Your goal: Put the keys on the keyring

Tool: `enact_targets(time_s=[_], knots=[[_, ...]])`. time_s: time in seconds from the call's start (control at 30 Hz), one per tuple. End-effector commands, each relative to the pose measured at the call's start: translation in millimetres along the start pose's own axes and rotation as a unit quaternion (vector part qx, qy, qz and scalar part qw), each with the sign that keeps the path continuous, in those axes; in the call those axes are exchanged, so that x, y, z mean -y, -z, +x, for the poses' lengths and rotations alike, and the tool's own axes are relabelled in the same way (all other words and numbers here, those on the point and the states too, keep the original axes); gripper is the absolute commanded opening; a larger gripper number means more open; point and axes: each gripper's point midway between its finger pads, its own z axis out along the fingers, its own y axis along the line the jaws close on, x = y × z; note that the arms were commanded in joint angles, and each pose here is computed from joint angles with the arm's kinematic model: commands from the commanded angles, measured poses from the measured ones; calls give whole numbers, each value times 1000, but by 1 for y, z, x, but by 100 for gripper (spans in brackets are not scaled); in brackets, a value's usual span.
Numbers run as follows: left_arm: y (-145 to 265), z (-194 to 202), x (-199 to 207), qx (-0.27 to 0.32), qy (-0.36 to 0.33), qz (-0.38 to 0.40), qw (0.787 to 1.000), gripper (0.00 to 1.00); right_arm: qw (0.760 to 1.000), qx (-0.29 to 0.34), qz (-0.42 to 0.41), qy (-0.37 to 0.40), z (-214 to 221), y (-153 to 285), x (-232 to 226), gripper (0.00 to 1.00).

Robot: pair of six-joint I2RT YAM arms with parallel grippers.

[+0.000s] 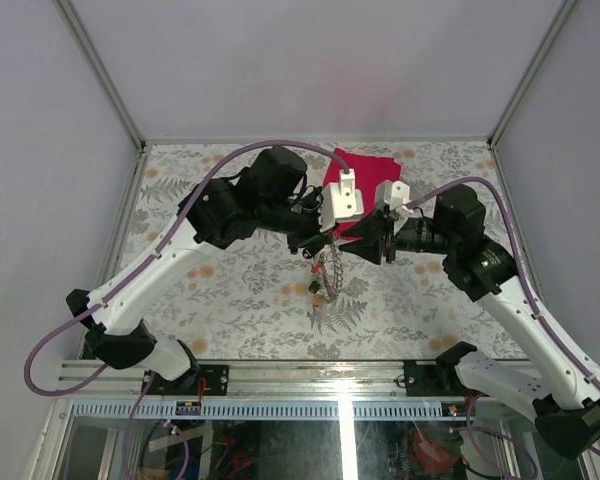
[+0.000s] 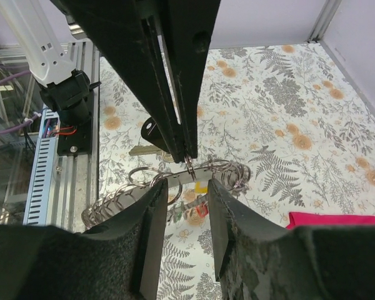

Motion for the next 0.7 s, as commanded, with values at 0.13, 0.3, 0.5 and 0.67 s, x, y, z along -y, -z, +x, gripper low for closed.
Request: enact_targets(time_s=[0.13,0.3,0.5,0.67], knots=[[14,-26,-3,37,-35,-20,999,0,998,43,-31,27,-31,-6,-2,38],[13,-25,-2,34,-36,-18,999,0,998,47,-42,22,-31,-9,-3,32],[12,-25,-2,34,-37,-18,999,0,998,46,-44,19,-29,-11,-3,21],[11,-24,-2,33,-38,-17,999,0,998,39,-45,14,-25,-12,-2,4]])
